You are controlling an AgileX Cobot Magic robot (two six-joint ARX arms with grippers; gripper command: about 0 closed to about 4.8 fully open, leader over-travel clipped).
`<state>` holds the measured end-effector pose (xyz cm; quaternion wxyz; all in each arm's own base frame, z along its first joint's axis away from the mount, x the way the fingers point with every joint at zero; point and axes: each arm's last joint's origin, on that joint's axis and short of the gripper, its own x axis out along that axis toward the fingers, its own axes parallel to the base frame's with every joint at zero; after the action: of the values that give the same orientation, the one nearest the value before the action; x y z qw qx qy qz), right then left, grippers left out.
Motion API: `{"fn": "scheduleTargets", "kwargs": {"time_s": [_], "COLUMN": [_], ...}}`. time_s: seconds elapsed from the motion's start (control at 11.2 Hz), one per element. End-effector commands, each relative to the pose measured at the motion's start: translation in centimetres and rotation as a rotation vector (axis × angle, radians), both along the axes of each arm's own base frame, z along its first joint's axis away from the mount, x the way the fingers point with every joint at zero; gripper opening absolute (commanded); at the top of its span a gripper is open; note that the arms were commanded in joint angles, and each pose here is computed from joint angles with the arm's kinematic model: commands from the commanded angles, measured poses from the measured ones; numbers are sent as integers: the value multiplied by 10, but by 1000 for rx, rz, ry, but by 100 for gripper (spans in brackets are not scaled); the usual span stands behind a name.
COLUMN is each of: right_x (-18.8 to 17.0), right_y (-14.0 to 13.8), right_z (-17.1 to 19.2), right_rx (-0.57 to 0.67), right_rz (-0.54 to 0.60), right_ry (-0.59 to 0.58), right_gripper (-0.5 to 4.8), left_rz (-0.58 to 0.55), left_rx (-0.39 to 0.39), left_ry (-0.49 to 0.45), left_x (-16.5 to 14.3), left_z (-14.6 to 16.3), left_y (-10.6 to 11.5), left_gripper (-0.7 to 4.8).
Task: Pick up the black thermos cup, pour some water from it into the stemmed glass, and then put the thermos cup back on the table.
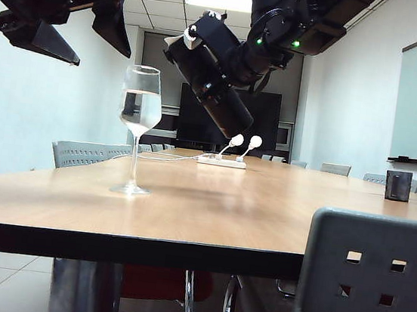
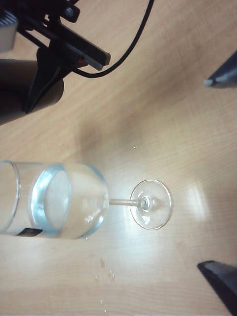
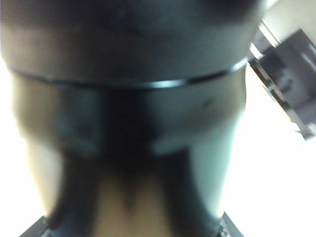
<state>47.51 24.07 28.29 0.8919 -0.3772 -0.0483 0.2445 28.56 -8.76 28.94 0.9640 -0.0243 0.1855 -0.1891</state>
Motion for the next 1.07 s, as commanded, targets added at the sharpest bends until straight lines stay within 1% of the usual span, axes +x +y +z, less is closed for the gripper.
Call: {"fn": "scheduleTargets", "kwargs": {"time_s": [0.09, 0.18, 0.45, 0.63, 0.71, 0.89, 0.98, 1.07], "right_x": [-3, -3, -5, -5, -5, -5, -4, -6], "right_y": [0, -1, 3, 3, 3, 3, 2, 6], "right_z": [22, 22, 22, 22, 22, 22, 22, 22], "right_rx": [15, 7, -15, -57, -59, -108, -113, -129], "right_rz": [-10, -22, -12, -12, -16, -19, -41, -35], "right_ry": [-117, -121, -134, -156, -156, -182, -190, -197], "right_gripper": [219, 219, 220, 220, 220, 220, 219, 219], "left_rz": [-6, -6, -6, -6, -6, -6, -6, -6], "left_rx": [-3, -3, -1, -1, -1, 1, 5, 5], "left_ry": [-16, -16, -9, -8, -9, -1, 12, 13], "left_x": [0, 0, 0, 0, -1, -1, -1, -1], "left_z": [3, 3, 2, 2, 2, 2, 0, 0], "left_y": [0, 0, 0, 0, 0, 0, 0, 0], "left_gripper": [479, 479, 479, 479, 479, 479, 479, 479]}}
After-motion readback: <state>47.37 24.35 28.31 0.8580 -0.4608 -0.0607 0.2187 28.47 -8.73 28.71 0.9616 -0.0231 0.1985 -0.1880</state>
